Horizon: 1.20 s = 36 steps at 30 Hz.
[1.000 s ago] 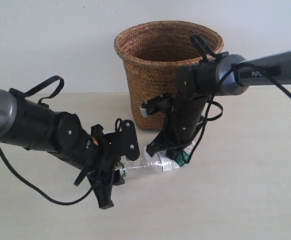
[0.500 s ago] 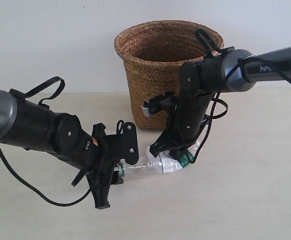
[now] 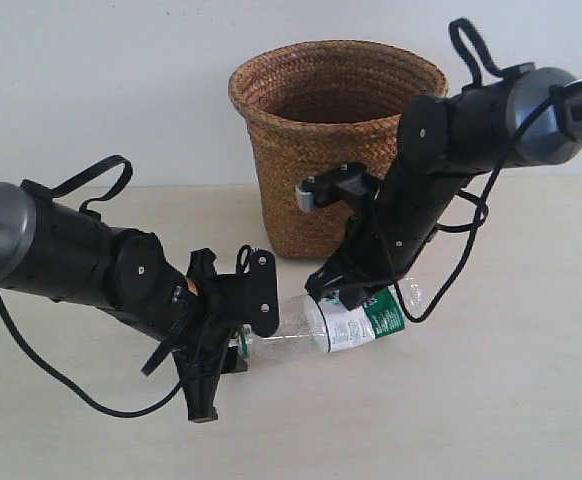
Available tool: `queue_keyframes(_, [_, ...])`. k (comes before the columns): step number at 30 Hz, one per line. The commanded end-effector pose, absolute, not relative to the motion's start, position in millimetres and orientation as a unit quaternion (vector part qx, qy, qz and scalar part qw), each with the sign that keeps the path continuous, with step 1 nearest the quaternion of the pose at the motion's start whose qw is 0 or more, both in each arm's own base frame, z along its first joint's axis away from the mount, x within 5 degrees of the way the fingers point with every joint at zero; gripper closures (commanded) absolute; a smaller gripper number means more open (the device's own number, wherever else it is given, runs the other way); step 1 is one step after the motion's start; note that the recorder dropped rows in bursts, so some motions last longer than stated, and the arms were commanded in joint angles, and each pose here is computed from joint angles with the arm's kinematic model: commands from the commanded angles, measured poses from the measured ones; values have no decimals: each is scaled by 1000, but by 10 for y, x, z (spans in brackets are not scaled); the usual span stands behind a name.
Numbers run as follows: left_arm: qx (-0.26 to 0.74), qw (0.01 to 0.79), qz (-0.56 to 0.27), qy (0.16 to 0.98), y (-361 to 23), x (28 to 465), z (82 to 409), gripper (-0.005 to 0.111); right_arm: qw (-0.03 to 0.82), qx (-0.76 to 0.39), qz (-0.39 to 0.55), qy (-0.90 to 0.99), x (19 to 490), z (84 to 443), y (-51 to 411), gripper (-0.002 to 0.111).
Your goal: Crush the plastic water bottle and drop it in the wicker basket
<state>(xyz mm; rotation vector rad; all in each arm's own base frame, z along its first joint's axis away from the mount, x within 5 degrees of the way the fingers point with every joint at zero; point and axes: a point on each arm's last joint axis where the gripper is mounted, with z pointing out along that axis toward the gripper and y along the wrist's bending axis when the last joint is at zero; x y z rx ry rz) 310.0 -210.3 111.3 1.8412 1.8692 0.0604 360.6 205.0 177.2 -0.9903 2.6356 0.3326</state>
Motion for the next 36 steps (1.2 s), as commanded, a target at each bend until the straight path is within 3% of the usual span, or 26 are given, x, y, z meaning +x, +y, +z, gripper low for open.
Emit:
queue_keyframes(1, [683,253,22,686,-2116,3080,1095,103,169,-349,147,910,3586,1864,2082,108])
queue_keyframes(25, [683,253,22,686,-2116,3080,1095,103,-30,-359,144,922,3423,517,2214,108])
queue_keyframes(30, [683,253,22,686,-2116,3080,1095,103,-27,-364,148,919,3433,613,2197,108])
queue_keyframes(36, [683,253,22,686,-2116,3080,1095,103,52,-350,158,922,3564,1193,2100,108])
